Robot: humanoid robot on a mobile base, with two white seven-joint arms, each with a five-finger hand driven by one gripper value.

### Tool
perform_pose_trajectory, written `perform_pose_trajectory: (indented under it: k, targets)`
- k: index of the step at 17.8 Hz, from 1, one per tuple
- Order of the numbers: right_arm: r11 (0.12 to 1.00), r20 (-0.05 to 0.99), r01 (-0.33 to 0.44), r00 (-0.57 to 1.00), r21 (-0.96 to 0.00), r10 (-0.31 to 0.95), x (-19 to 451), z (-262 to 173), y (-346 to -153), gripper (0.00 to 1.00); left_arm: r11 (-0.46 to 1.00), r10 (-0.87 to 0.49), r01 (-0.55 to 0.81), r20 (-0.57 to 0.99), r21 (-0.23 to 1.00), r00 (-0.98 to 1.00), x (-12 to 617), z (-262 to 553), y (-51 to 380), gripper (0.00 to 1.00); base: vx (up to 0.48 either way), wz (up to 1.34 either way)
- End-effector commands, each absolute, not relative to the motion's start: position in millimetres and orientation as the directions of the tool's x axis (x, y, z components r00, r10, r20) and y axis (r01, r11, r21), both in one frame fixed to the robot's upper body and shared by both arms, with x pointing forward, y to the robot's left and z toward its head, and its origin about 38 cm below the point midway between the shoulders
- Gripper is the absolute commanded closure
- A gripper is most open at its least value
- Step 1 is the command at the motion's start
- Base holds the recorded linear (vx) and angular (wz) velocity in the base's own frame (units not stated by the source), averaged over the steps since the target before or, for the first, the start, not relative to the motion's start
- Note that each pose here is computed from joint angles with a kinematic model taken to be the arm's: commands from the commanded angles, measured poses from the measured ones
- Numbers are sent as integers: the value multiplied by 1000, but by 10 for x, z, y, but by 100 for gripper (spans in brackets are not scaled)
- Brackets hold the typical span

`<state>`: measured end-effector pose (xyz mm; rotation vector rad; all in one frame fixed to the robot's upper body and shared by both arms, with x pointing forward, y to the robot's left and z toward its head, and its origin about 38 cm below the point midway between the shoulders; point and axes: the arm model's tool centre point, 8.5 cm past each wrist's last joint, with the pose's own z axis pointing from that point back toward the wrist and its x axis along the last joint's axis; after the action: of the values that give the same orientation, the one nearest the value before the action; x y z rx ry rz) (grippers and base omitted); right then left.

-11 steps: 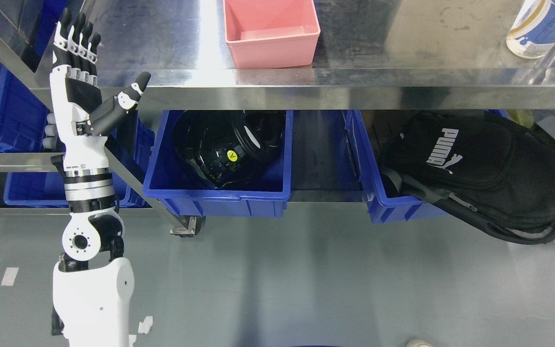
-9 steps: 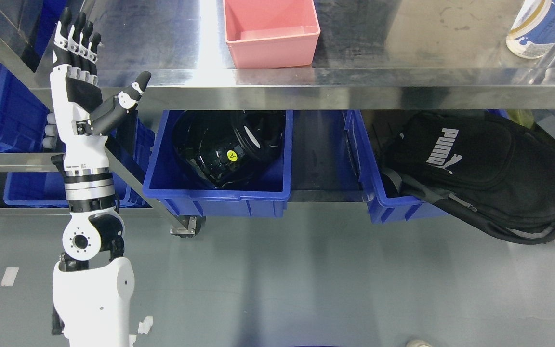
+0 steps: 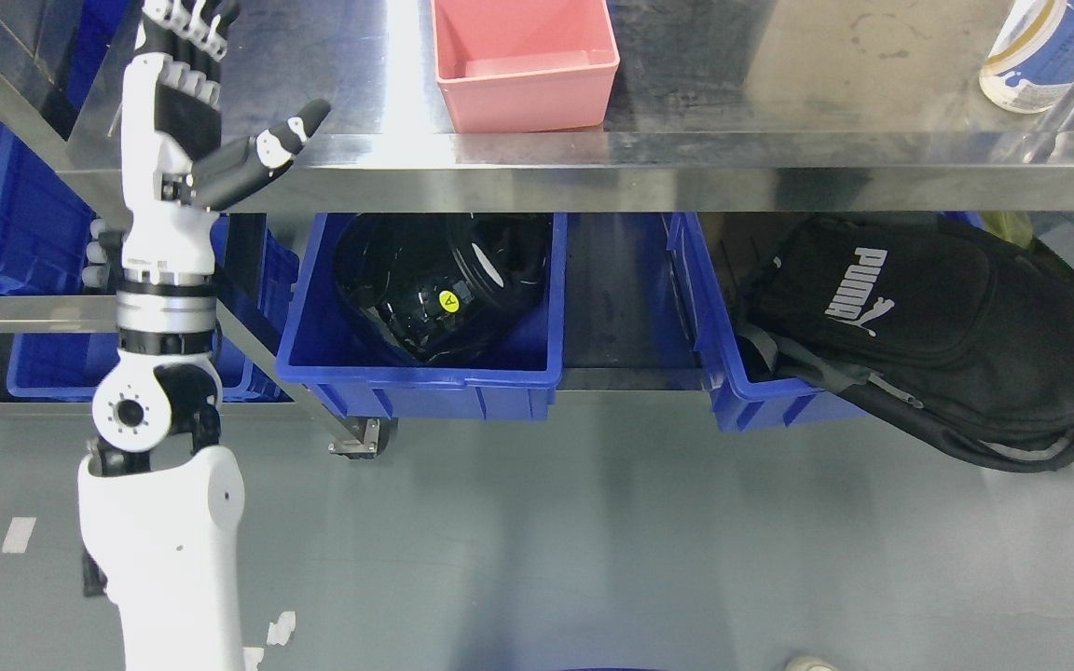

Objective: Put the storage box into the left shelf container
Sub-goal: 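Raise the left hand up toward the pink box on the shelf top, then reach the left hand over the pink box rim and close fingers on it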

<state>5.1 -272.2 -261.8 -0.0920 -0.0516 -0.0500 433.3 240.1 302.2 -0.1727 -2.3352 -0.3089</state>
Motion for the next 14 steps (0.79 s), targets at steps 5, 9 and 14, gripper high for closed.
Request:
perform_pose_trajectory:
  k: [5,9,14]
  targets:
    - [992,78,74,995,-105,-66,141,-2608,-2837,0,545,-437,266,540,795,-719,4704,4016,2436,0,0,0]
    - [992,78,74,995,-107,-66,141,-2608,-2838,0,247,-551,399,467,883,-692,4859,4032,1847,0,0,0]
    - [992,78,74,995,-107,-66,132,-2608,-2838,0,139,-586,490,470,861,-660,5068,3955,1353,2,0,0]
